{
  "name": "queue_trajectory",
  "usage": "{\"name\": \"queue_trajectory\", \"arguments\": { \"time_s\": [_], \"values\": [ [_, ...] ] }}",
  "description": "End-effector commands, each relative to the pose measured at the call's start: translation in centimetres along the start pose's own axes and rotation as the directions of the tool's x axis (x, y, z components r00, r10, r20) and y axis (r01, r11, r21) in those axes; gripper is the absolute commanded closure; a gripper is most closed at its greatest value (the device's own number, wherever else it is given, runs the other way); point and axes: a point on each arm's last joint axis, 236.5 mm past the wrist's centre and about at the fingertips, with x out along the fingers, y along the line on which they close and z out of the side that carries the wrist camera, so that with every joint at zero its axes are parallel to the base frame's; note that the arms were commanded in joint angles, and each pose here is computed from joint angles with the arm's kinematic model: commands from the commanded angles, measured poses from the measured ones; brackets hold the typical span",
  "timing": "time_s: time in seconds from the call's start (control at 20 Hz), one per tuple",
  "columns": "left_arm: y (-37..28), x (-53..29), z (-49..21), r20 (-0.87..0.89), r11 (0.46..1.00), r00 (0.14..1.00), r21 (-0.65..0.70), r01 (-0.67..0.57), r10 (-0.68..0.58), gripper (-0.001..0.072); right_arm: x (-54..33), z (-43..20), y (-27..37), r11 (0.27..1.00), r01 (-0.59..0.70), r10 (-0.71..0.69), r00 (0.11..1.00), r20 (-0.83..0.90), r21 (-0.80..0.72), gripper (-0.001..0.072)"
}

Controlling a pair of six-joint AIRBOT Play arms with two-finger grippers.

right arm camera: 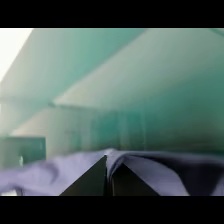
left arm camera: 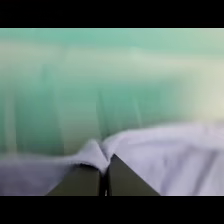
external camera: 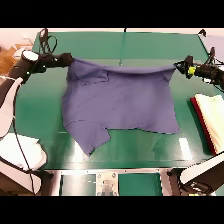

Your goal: Fold the shirts.

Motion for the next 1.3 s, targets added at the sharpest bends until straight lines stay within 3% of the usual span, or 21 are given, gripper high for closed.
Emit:
{"name": "queue_trajectory", "arguments": {
  "time_s": [0.0, 0.15, 0.35, 0.95, 1.0, 1.05, 1.1, 1.25],
  "values": [
    [0.5, -1.3, -6.4, -0.276, 1.0, 0.961, -0.02, -0.003, -0.003, 0.0683, -1.4, -5.5, -2.9, 0.993, 0.111, -0.118, 0.963, -0.24, -0.041, 0.0699],
    [0.8, -2.8, -10.3, -0.443, 0.998, 0.897, -0.051, -0.033, 0.007, 0.0683, -3.3, -8.1, -6.0, 0.964, 0.249, -0.267, 0.897, -0.352, -0.097, 0.0699],
    [1.4, -4.4, -13.0, -0.555, 0.99, 0.831, -0.099, -0.105, 0.033, 0.0683, -5.0, -9.9, -8.1, 0.931, 0.345, -0.363, 0.828, -0.428, -0.123, 0.0699],
    [1.2, -3.8, -18.4, -0.663, 0.983, 0.745, -0.082, -0.164, 0.07, 0.0682, -5.4, -12.6, -9.6, 0.913, 0.401, -0.38, 0.779, -0.499, -0.07, 0.0694],
    [1.4, -4.1, -18.7, -0.674, 0.981, 0.735, -0.081, -0.174, 0.075, 0.0623, -5.5, -12.7, -9.6, 0.912, 0.407, -0.379, 0.777, -0.502, -0.056, 0.0542],
    [1.2, -4.3, -18.9, -0.683, 0.982, 0.727, -0.081, -0.173, 0.071, 0.0267, -5.6, -12.9, -9.5, 0.91, 0.411, -0.375, 0.773, -0.512, -0.046, 0.0403],
    [1.0, -4.8, -19.3, -0.705, 0.98, 0.707, -0.089, -0.176, 0.062, 0.0092, -6.2, -13.2, -9.4, 0.906, 0.424, -0.371, 0.762, -0.53, -0.025, 0.0395],
    [0.1, -8.0, -20.0, -0.796, 0.985, 0.603, -0.055, -0.166, 0.057, 0.01, -9.8, -14.5, -9.6, 0.859, 0.512, -0.416, 0.681, -0.602, -0.014, 0.0395]
  ]
}}
